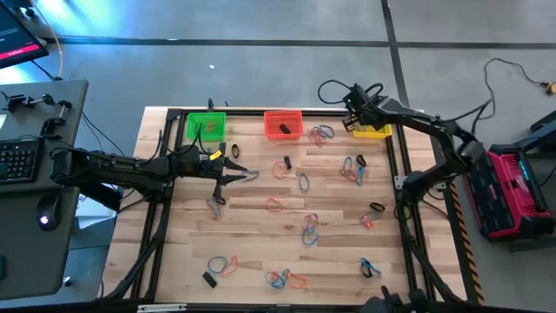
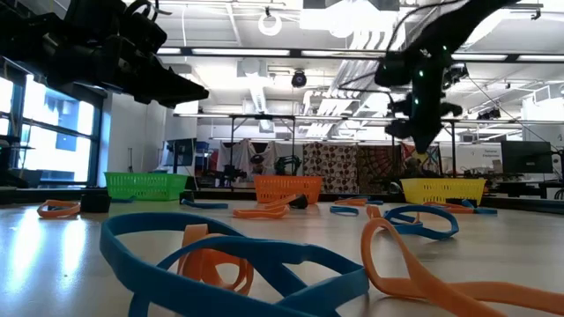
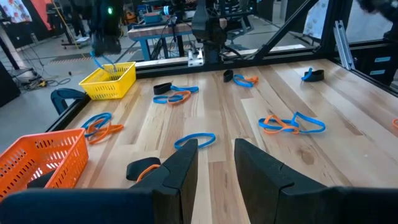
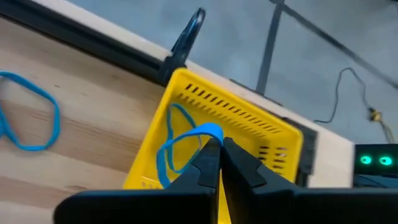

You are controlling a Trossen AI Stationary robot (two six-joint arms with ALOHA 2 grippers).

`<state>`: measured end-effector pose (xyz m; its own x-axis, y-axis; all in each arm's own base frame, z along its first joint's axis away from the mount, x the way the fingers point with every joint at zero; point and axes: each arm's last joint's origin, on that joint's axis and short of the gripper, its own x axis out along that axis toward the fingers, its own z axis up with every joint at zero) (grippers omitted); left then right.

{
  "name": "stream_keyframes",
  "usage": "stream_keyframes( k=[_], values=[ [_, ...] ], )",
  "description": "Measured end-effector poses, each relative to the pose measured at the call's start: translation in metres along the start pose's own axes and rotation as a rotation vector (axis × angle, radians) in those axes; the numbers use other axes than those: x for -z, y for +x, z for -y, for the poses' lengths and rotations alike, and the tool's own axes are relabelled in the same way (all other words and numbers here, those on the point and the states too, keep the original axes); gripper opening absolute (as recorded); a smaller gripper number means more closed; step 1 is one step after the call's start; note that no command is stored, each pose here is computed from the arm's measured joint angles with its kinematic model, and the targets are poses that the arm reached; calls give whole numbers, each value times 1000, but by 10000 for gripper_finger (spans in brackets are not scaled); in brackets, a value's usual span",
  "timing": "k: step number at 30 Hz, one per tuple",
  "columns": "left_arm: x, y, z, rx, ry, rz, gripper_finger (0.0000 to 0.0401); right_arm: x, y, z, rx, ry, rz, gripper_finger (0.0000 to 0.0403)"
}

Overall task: Sort rubber bands into baskets
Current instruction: Put the blue rubber band into the yellow bin

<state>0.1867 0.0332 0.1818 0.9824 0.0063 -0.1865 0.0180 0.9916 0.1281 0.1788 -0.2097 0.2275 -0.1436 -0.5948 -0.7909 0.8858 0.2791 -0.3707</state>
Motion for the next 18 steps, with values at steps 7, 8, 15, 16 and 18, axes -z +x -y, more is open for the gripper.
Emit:
stream_keyframes(
  k=[7, 8, 15, 16, 18],
  values=[
    [0, 0, 0, 0, 0, 0, 99, 17, 24, 3, -17, 26, -33, 0],
    [0, 0, 0, 0, 0, 0, 99, 18, 25, 3, -17, 27, -36, 0],
    [0, 0, 0, 0, 0, 0, 99, 16, 25, 3, -22, 36, -12, 0],
    [0, 0, 0, 0, 0, 0, 99, 15, 25, 3, -23, 41, -6, 0],
    [0, 0, 0, 0, 0, 0, 99, 14, 25, 4, -26, 50, 0, 0]
  ],
)
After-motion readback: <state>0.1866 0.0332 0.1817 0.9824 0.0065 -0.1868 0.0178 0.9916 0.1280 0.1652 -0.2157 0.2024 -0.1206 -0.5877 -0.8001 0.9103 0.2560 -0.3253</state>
